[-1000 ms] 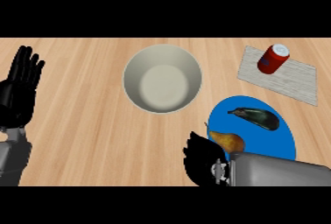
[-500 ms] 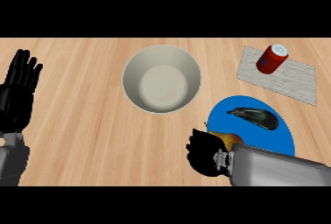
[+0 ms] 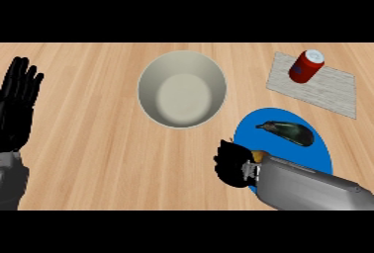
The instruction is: Pick the pear from the plate and place it in the bowl
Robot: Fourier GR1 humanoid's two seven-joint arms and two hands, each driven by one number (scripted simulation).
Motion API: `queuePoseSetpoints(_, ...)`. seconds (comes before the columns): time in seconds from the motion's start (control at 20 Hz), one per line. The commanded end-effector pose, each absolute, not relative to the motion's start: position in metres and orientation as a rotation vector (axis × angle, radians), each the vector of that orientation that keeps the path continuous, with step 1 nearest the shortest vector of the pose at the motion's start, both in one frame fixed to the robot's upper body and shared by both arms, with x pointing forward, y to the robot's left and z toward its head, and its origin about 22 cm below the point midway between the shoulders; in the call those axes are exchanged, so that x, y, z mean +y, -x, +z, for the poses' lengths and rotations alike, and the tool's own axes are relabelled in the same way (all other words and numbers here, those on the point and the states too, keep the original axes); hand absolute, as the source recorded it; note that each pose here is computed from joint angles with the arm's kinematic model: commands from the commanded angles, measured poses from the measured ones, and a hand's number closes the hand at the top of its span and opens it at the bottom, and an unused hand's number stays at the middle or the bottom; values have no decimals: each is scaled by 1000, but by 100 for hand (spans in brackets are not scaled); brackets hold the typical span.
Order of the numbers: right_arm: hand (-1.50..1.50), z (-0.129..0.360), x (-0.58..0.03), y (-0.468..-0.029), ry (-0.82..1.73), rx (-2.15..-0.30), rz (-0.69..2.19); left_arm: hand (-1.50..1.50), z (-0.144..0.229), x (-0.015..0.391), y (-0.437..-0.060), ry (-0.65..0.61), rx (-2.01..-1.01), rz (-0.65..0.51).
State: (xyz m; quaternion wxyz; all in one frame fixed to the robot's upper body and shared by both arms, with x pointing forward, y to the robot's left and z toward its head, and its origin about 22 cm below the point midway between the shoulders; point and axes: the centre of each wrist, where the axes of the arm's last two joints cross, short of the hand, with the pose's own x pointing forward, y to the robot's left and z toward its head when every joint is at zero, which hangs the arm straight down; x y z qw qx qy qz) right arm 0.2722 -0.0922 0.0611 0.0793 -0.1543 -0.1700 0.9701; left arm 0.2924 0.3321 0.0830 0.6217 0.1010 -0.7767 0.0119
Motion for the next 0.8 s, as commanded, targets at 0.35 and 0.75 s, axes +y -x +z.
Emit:
queuePoseSetpoints(0.35,-150,32,-119,-310,575,-425,2871,0,77,331,-294,-221,-1795,27)
queuePoseSetpoints(0.75,150,21,-109,-305,447,-651,2954,0,77,338,-302,-255,-1791,22)
